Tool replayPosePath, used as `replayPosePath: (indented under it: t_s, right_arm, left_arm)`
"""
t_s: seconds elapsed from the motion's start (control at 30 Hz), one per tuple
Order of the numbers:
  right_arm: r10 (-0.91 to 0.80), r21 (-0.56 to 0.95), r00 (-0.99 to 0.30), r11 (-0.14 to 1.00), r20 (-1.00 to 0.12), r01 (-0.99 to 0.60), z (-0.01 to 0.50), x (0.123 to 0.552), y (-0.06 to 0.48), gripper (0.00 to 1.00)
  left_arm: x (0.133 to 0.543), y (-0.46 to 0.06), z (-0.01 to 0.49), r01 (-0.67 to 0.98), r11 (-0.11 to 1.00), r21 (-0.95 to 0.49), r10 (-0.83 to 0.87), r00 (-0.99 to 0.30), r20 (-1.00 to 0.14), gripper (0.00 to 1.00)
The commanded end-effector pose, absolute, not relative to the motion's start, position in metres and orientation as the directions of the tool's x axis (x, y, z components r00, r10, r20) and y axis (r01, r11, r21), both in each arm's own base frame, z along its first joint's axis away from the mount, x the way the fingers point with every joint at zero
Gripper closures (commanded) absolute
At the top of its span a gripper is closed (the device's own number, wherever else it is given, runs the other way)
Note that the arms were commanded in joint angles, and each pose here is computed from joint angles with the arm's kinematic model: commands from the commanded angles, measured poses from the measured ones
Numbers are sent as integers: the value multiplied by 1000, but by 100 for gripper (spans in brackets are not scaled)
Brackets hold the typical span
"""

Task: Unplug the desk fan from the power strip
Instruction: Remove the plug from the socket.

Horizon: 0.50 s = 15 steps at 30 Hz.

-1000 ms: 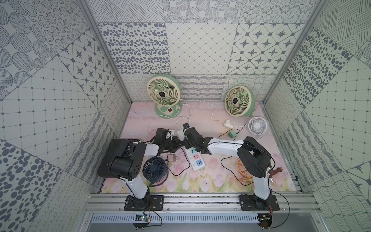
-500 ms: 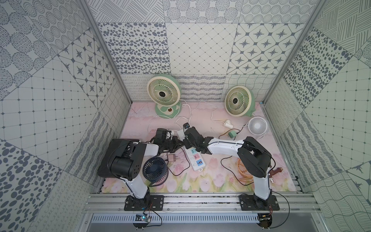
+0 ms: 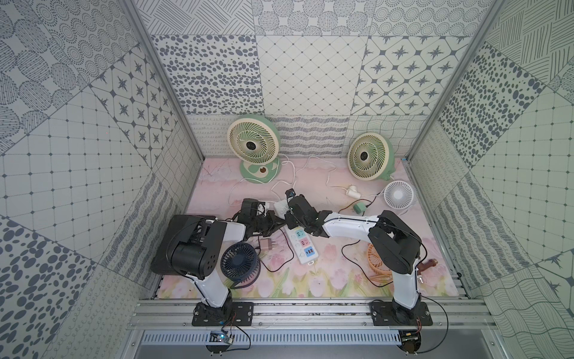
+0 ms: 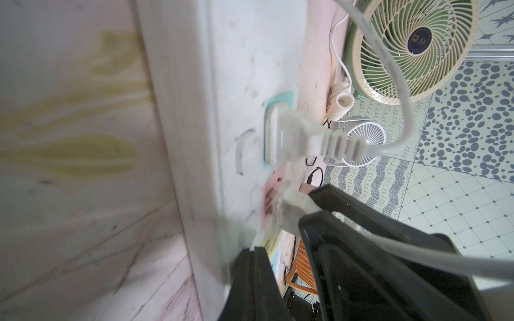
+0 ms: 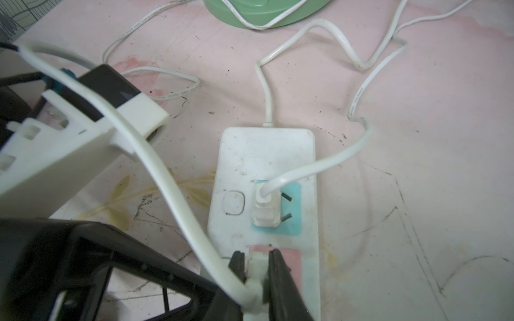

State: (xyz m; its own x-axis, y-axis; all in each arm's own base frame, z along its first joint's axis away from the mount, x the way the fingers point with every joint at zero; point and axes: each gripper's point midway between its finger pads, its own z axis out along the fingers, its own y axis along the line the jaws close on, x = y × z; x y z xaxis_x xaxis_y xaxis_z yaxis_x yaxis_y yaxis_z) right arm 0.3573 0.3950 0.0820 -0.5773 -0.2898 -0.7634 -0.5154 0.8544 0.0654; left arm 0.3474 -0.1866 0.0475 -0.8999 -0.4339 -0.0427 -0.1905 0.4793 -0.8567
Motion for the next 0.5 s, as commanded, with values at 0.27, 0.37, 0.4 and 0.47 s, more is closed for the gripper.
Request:
replayPosePath:
  t_s: [0.27, 0.37, 0.4, 0.47]
  right_arm:
    - [-182, 158, -577, 858, -796, -489, 110, 375, 381, 100]
    - [-180, 156, -559, 852, -809, -500, 121, 375, 381, 100]
    - [-180, 153, -552, 851, -814, -502, 125, 376, 381, 100]
    - [-182, 152, -541, 845, -821, -513, 133, 376, 383, 100]
  left_arm:
    - [335, -172, 19, -302, 546, -781, -476, -879, 8, 100]
    - [335, -172, 20, -301, 545, -782, -477, -879, 7, 100]
    - [335, -172, 20, -299, 545, -783, -475, -880, 5, 100]
    - [335, -172, 24, -287, 545, -788, -473, -881, -6, 100]
